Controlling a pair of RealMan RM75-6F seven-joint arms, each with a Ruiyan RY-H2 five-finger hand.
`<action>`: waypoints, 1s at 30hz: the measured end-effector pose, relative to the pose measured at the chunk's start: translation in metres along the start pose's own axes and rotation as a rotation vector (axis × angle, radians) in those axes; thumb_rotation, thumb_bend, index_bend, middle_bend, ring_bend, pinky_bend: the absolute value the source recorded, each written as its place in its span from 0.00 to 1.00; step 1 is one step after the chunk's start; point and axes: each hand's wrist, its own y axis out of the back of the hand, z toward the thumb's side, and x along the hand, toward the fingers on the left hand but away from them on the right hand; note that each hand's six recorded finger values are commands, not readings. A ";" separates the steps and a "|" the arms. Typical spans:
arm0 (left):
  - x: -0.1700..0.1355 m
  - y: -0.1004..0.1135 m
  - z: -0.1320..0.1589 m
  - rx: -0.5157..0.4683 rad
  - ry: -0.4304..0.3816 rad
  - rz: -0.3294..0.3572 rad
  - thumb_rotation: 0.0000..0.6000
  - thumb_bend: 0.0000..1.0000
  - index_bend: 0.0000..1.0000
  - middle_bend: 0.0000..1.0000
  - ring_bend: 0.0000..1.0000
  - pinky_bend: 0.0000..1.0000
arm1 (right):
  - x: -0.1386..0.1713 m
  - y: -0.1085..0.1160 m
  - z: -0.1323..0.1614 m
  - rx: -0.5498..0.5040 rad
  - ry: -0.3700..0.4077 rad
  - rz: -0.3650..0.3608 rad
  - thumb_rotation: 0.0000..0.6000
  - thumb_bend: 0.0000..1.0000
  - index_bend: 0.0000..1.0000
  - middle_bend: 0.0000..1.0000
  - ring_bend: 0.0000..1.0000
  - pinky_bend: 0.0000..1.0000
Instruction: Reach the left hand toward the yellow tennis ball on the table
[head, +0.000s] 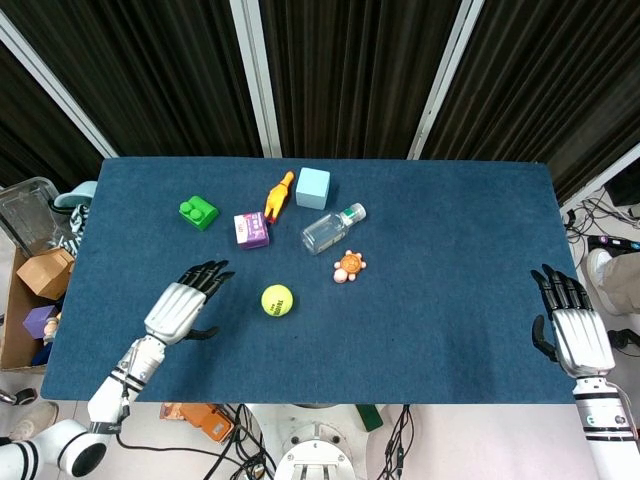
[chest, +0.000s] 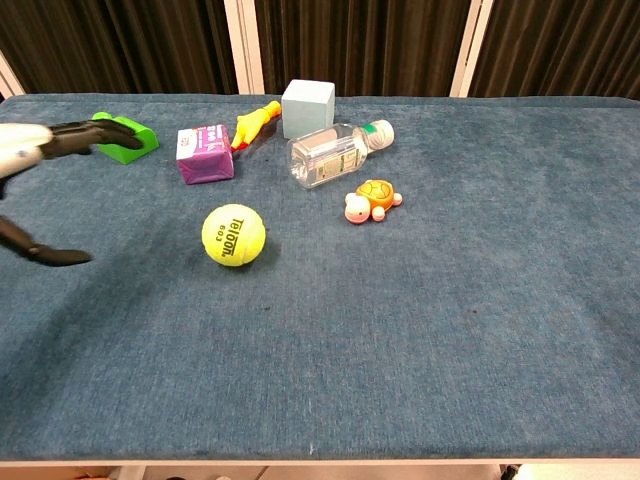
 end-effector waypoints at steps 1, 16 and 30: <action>0.003 -0.001 0.002 0.001 -0.005 -0.005 1.00 0.15 0.09 0.00 0.00 0.13 | 0.000 0.000 0.000 0.000 0.000 0.000 1.00 0.85 0.00 0.06 0.11 0.12; 0.040 -0.028 0.049 0.026 -0.103 -0.070 1.00 0.15 0.09 0.00 0.00 0.13 | -0.001 -0.001 0.000 -0.001 -0.004 0.001 1.00 0.85 0.00 0.06 0.11 0.12; 0.076 -0.049 0.077 0.059 -0.133 -0.132 1.00 0.17 0.10 0.12 0.07 0.21 | -0.001 0.001 -0.001 -0.007 -0.007 -0.002 1.00 0.85 0.00 0.06 0.11 0.12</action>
